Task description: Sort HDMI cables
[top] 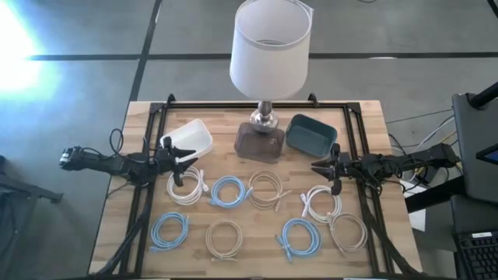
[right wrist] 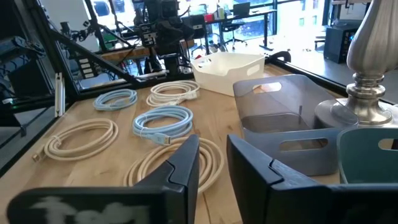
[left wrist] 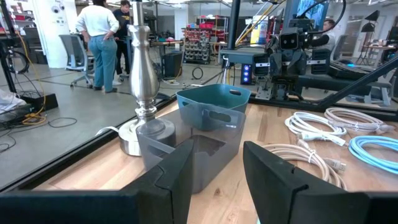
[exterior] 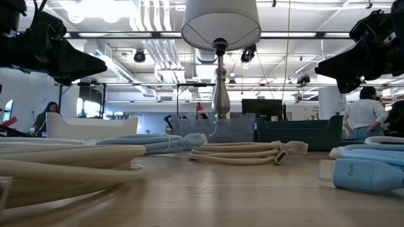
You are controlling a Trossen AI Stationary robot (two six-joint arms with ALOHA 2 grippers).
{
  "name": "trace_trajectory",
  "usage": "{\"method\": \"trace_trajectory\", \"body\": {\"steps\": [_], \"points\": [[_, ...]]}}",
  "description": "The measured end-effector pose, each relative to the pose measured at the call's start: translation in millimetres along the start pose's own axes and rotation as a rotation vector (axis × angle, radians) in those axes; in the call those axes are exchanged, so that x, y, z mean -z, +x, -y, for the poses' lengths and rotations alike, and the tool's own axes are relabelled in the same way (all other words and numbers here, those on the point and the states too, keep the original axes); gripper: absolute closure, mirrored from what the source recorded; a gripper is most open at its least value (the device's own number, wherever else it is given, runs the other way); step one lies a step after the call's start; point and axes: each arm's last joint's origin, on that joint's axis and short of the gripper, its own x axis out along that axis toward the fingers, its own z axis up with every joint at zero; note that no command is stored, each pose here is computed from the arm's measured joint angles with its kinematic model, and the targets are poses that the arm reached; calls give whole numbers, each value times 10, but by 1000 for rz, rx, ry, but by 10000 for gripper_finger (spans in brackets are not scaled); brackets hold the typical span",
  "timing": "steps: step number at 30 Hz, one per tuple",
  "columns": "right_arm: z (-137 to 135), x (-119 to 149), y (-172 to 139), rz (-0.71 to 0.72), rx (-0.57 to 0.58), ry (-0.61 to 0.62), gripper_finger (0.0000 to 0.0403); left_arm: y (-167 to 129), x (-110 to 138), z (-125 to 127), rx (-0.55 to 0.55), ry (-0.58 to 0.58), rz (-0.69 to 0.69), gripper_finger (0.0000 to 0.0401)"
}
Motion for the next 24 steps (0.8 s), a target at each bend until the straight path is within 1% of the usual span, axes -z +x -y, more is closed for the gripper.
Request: {"method": "trace_trajectory", "body": {"steps": [7, 18, 24], "points": [[0, 0, 0, 0, 0, 0, 316, 0, 1, 0, 0, 0, 0, 259], [0, 0, 0, 0, 0, 0, 334, 0, 1, 0, 0, 0, 0, 259], [0, -1, 0, 1, 0, 0, 330, 0, 1, 0, 0, 0, 0, 259]]}}
